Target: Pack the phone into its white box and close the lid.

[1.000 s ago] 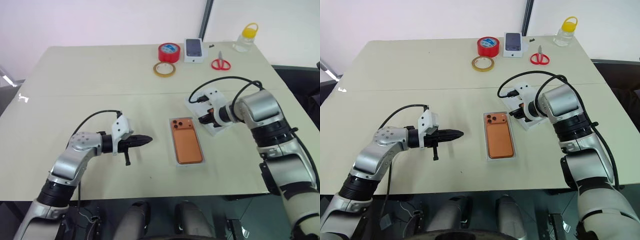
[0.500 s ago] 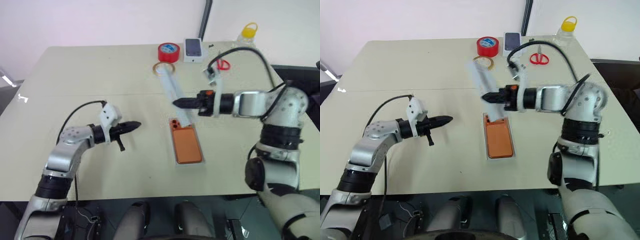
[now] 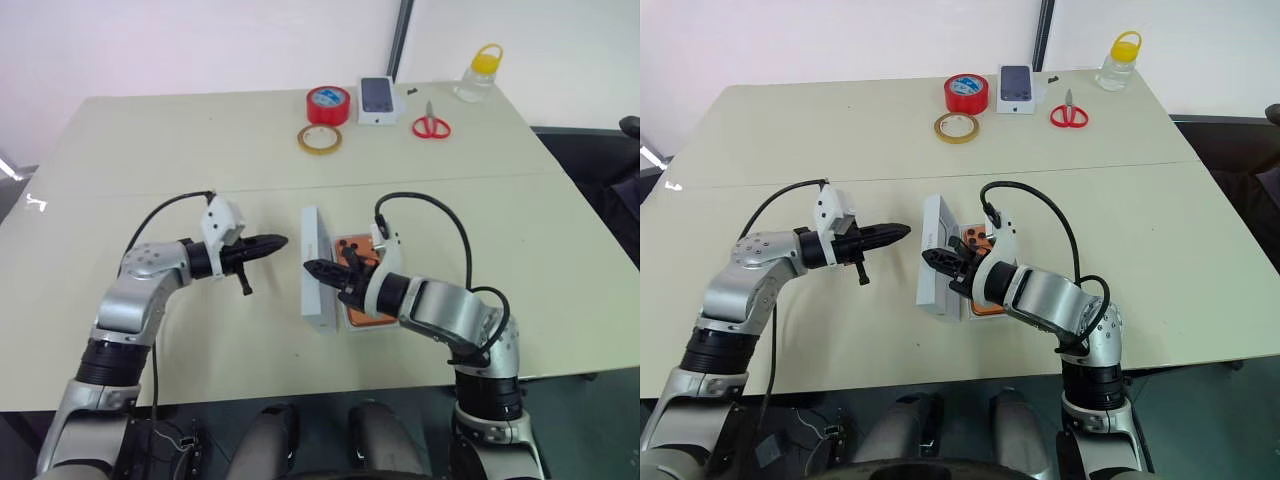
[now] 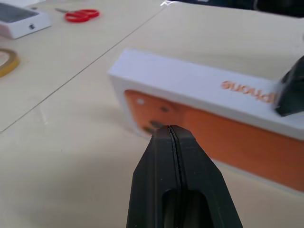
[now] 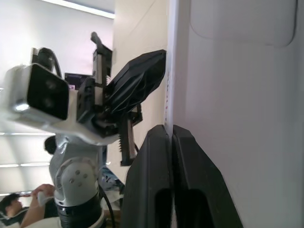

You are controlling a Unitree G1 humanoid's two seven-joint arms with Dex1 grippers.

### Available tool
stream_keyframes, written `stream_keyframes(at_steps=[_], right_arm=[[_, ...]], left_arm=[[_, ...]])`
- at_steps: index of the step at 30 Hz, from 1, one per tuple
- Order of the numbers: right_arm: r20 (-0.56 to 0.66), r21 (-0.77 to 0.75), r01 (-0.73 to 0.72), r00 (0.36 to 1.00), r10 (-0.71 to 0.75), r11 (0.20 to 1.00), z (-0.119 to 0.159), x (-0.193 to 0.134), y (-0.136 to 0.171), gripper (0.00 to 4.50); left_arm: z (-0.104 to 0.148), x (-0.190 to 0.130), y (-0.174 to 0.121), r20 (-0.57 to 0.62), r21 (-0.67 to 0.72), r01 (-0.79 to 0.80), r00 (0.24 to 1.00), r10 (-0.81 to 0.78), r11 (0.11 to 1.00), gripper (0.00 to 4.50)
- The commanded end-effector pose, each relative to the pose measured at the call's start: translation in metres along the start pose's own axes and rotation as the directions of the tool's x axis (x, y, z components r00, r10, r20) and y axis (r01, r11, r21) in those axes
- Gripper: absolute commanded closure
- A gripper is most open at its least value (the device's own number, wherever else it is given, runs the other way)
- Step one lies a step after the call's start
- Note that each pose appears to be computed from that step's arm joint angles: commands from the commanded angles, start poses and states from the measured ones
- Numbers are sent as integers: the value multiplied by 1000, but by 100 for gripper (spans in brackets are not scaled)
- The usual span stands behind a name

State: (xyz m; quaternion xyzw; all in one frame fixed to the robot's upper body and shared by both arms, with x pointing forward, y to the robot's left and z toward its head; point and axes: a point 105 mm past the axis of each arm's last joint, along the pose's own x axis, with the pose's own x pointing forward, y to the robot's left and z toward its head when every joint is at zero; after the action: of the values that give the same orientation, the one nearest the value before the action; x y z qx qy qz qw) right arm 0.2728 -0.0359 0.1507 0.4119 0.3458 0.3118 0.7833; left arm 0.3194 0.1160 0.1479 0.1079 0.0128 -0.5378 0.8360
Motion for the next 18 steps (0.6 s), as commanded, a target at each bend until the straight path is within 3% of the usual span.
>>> stream_keyframes(at_steps=[1,2,7,11,15,18], right_arm=[[42,-97,8,999,-3,995,29,-12,2,239],[34,-156,17,999,-12,988,38,-17,2,206],[38,-392,145,989,-141,909,83,-46,-4,206],[129,-646,332,935,-330,687,111,-68,-19,206],[183,-787,347,921,-344,511,118,-70,-23,206],[186,-889,307,920,-345,340,115,-70,-28,290]], left_arm=[[10,15,-20,15,38,105,994,-106,994,450],[10,20,-24,13,42,123,992,-123,992,450],[15,40,-36,18,52,177,984,-178,983,450],[15,57,-43,-8,63,201,980,-201,978,450],[18,66,-43,12,57,176,984,-177,983,450],[23,64,-33,38,31,110,993,-111,993,450]])
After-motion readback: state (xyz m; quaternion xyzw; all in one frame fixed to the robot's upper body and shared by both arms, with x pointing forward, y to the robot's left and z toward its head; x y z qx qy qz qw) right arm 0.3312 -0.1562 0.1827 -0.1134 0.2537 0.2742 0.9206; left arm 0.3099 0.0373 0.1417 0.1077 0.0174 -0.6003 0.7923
